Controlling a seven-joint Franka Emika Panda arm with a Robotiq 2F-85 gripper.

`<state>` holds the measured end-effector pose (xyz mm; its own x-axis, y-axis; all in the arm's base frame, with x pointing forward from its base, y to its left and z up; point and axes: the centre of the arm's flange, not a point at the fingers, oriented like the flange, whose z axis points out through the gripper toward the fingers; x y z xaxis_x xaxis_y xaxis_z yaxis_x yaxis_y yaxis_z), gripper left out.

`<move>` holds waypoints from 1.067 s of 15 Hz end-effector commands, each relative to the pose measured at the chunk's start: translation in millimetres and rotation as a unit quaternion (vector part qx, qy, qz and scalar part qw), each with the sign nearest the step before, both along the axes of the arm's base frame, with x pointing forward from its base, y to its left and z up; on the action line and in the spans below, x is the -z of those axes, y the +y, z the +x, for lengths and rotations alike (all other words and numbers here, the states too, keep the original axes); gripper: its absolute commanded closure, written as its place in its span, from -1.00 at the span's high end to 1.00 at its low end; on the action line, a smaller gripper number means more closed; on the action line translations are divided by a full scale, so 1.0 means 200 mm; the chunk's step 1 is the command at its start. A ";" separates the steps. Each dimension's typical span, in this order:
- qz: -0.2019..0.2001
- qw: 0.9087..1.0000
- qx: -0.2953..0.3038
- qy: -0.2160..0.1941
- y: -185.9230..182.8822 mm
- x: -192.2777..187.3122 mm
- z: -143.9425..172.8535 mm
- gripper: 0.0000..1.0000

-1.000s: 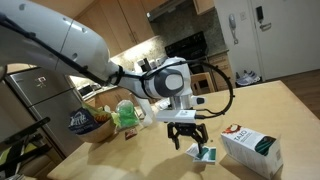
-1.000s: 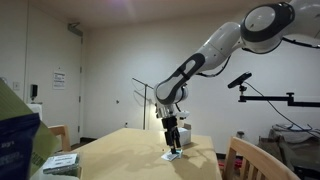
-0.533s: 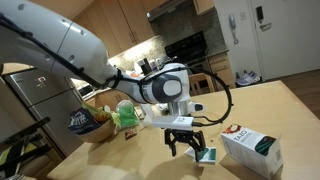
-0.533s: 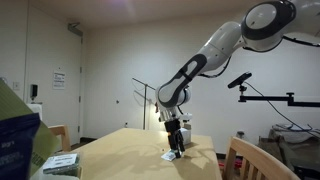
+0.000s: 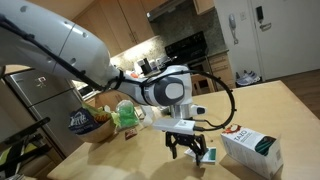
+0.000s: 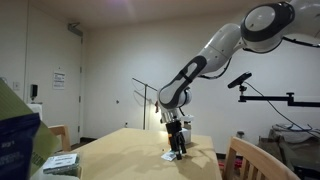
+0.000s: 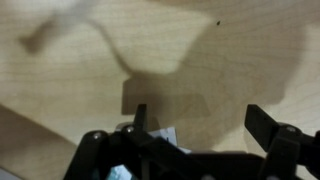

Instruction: Pick the object on the table and put it in the box

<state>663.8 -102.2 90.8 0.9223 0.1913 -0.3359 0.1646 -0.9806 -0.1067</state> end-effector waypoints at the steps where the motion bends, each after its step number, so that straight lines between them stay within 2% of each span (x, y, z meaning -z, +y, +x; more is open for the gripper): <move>1: 0.004 1.000 0.021 -0.012 -0.04 0.00 -0.01 1.00; 7: -0.001 1.000 0.027 -0.014 -0.06 -0.01 0.01 1.00; 16: 0.005 0.998 0.043 -0.045 -0.06 -0.03 0.09 1.00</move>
